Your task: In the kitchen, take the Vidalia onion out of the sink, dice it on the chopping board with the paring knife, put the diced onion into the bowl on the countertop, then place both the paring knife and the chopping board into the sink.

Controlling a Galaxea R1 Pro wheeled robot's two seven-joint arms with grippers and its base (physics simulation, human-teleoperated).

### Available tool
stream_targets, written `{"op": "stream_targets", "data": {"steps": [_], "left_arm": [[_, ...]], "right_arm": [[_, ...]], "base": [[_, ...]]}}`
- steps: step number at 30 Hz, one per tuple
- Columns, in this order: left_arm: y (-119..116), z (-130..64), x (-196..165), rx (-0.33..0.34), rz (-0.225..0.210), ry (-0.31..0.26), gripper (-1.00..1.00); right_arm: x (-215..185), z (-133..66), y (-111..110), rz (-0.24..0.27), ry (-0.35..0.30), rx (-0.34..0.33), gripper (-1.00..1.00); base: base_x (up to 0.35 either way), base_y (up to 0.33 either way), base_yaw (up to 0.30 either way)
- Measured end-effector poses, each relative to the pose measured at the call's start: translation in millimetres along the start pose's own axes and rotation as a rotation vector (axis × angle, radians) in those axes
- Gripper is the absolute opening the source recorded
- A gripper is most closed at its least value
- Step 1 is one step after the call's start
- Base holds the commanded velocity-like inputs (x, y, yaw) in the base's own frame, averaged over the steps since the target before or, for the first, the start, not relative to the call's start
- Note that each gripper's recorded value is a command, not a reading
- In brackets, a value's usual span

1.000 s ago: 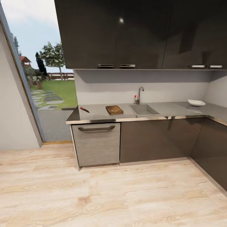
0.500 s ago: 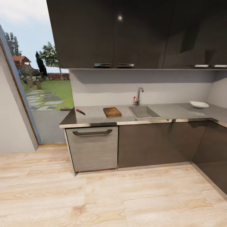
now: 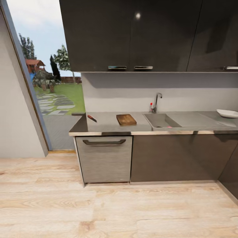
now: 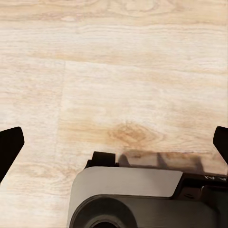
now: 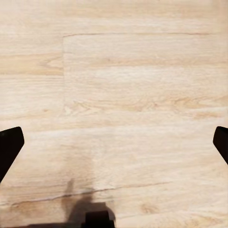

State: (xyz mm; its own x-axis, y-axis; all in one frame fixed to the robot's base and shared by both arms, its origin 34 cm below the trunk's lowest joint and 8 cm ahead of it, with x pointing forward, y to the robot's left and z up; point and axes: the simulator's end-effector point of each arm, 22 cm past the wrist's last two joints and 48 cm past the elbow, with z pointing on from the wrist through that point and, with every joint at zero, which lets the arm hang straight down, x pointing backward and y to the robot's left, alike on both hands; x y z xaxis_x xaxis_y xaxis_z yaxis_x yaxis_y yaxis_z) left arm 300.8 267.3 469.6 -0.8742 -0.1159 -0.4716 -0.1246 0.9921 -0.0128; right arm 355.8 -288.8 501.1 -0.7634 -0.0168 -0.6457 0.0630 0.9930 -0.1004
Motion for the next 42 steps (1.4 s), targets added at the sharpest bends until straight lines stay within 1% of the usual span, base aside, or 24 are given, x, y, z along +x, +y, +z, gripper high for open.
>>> {"op": "stream_targets", "data": {"steps": [3, 7, 12, 14, 19, 22, 34, 42], "left_arm": [[-1.3, 0.7, -4.4, 0.002, -0.001, -0.009, 1.00], [-11.9, 0.5, -4.1, 0.013, -0.008, -0.008, 1.00], [-15.7, -7.0, -7.2, 0.016, -0.013, -0.005, 1.00], [-14.1, -9.9, -7.9, 0.008, -0.039, -0.003, 1.00], [-11.1, -17.2, -11.0, -0.005, -0.087, 0.000, 1.00], [-10.3, -21.5, -12.9, -0.009, -0.101, 0.001, 1.00], [-10.0, -38.3, -21.2, -0.011, -0.108, 0.002, 1.00], [-10.0, -49.2, -25.9, -0.012, -0.108, 0.003, 1.00]], "right_arm": [[0.1, 0.0, -0.1, 0.000, 0.000, 0.000, 1.00], [0.1, 0.0, -0.1, 0.000, 0.001, 0.000, 1.00], [-5.5, -6.1, -0.9, 0.000, 0.001, 0.000, 1.00], [-7.7, -8.6, -1.3, 0.000, 0.001, 0.000, 1.00], [-13.0, -14.7, -2.1, 0.000, 0.001, 0.000, 1.00], [-16.2, -18.4, -2.6, 0.000, 0.001, 0.000, 1.00], [-28.2, -32.8, -4.5, 0.000, 0.001, 0.000, 1.00], [-34.8, -42.2, -6.0, 0.000, 0.004, 0.001, 1.00]], "base": [[0.010, -0.001, 0.004], [0.002, 0.000, 0.001], [0.000, 0.000, 0.000], [0.000, 0.000, 0.000], [0.000, 0.000, 0.000], [0.000, 0.000, 0.000], [0.000, 0.000, 0.006], [0.000, 0.000, 0.115]]}}
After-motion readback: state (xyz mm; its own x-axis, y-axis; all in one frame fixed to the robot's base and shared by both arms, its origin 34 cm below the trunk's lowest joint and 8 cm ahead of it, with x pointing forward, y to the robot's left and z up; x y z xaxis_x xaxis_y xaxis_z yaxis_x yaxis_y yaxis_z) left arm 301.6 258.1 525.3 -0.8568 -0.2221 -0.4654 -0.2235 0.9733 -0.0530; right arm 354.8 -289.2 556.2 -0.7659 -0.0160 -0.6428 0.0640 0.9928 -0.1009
